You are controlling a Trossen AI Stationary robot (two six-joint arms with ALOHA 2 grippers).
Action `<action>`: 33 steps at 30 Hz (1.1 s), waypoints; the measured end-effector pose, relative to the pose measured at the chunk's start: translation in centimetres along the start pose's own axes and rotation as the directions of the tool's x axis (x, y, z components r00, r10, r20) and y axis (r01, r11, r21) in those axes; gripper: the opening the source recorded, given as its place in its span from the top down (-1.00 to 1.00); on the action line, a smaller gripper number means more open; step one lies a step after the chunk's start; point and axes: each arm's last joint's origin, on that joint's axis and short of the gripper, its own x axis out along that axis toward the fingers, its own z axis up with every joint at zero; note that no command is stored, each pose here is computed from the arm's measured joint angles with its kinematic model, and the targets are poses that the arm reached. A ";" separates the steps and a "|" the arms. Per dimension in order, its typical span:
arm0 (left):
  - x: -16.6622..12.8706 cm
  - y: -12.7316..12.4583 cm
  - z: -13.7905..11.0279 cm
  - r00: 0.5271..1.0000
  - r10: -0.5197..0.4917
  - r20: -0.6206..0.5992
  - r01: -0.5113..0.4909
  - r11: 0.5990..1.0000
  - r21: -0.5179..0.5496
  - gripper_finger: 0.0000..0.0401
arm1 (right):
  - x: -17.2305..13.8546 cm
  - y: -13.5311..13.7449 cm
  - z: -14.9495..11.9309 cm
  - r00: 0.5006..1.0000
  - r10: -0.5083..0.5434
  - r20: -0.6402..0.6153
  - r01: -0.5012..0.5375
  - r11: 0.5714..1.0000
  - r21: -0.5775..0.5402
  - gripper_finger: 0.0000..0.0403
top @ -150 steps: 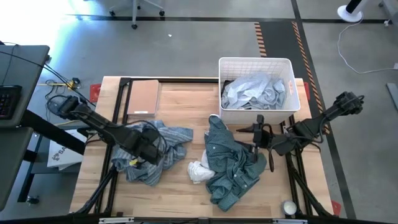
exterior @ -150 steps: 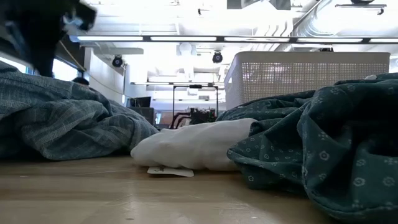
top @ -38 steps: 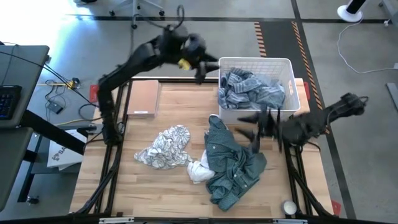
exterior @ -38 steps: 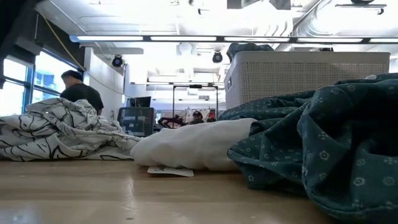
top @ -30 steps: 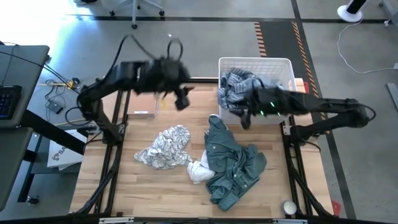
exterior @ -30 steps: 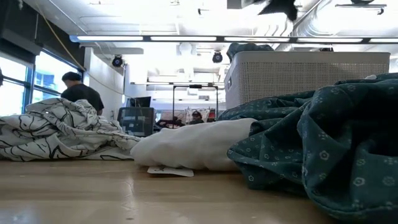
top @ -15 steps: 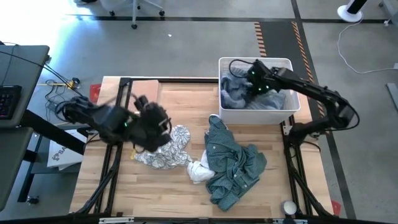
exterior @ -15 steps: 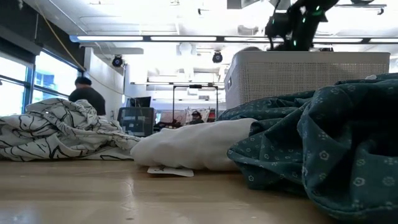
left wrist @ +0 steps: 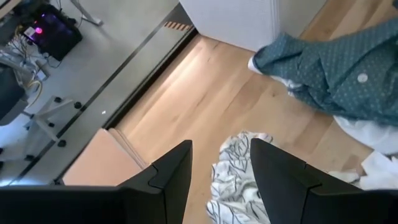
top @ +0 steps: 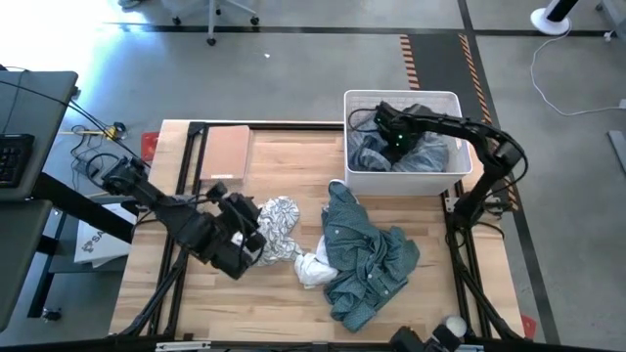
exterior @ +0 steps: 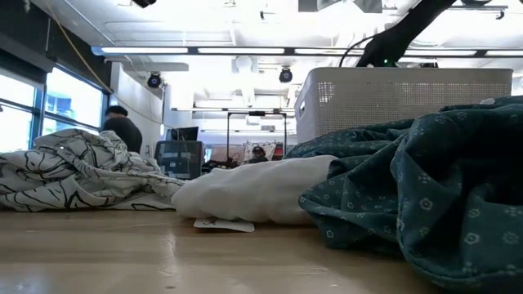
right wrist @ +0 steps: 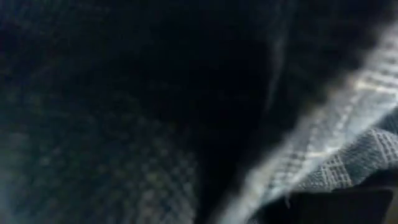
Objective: Sort clothes
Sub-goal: Put the blue polo shirt into the white laundry bin, then put the white socks into the white laundry bin
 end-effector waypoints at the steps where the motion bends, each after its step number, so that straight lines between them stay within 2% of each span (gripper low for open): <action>1: 0.0 -0.1 -0.3 1.000 0.000 0.000 0.000 1.000 -0.004 0.21 | -0.3 -0.1 -0.1 1.000 -0.016 0.012 0.016 1.000 -0.005 0.13; 4: -0.3 -0.3 -0.9 1.000 -0.004 0.008 0.005 1.000 -0.016 0.21 | -2.6 -0.6 -1.1 0.991 -0.097 0.090 0.097 0.995 0.001 0.13; 6: -0.6 -0.4 -1.0 1.000 -0.010 0.029 0.011 0.999 -0.034 0.21 | -5.3 -1.3 -2.3 0.965 -0.182 0.188 0.171 0.982 0.076 0.13; 9: -1.0 -0.5 -1.2 0.997 -0.012 0.073 0.017 0.998 -0.062 0.21 | -9.9 -1.7 -4.9 0.883 -0.277 0.379 0.201 0.952 0.229 0.13; 11: -1.3 -0.6 -1.2 0.995 -0.014 0.103 0.022 0.996 -0.081 0.21 | -13.1 -1.3 -7.0 0.802 -0.266 0.535 0.141 0.954 0.263 0.13; 12: -1.3 -0.7 -1.2 0.993 -0.013 0.118 0.023 0.996 -0.088 0.21 | -14.5 -0.9 -8.1 0.757 -0.224 0.614 0.086 0.966 0.245 0.13; 14: -1.5 -0.9 -1.4 0.991 -0.013 0.135 0.025 0.995 -0.093 0.21 | -16.5 0.2 -10.2 0.650 -0.070 0.757 -0.056 0.989 0.139 0.13; 16: -1.3 -1.3 -1.5 0.991 -0.008 0.136 0.020 0.996 -0.088 0.21 | -17.8 1.5 -12.2 0.496 0.121 0.860 -0.187 0.982 -0.031 0.13; 17: -1.3 -1.5 -1.6 0.991 -0.006 0.132 0.017 0.996 -0.083 0.21 | -18.1 2.3 -13.2 0.401 0.234 0.886 -0.240 0.960 -0.145 0.13; 19: -1.0 -2.0 -1.8 0.993 -0.001 0.120 0.010 0.997 -0.070 0.21 | -17.8 4.1 -14.8 0.234 0.436 0.869 -0.309 0.881 -0.358 0.13; 21: -0.6 -2.6 -2.3 0.993 0.008 0.115 -0.002 0.999 -0.054 0.21 | -16.5 6.2 -16.1 0.092 0.587 0.804 -0.346 0.776 -0.527 0.13; 23: 0.1 -3.2 -3.0 0.994 0.017 0.109 -0.013 0.999 -0.039 0.21 | -14.7 8.5 -17.2 0.007 0.682 0.732 -0.362 0.684 -0.634 0.13; 25: 0.7 -3.8 -3.8 0.995 0.020 0.100 -0.018 0.999 -0.029 0.21 | -13.1 10.8 -18.1 -0.039 0.743 0.669 -0.355 0.615 -0.704 0.13; 27: 1.4 -4.5 -4.4 0.996 0.005 0.091 -0.001 0.999 -0.048 0.21 | -12.2 12.9 -19.0 -0.051 0.779 0.625 -0.335 0.576 -0.746 0.13; 28: 1.8 -4.8 -4.7 0.997 -0.010 0.079 0.014 0.999 -0.049 0.21 | -12.1 13.8 -19.3 -0.048 0.786 0.616 -0.328 0.571 -0.753 0.13; 30: 2.8 -5.8 -5.3 0.997 -0.068 0.022 0.068 0.997 -0.025 0.21 | -12.0 15.5 -19.9 0.001 0.792 0.610 -0.307 0.581 -0.754 0.13; 33: 4.4 -7.6 -6.0 0.970 -0.229 -0.078 0.235 0.969 0.072 0.21 | -12.1 17.7 -20.6 0.048 0.795 0.604 -0.248 0.596 -0.764 0.13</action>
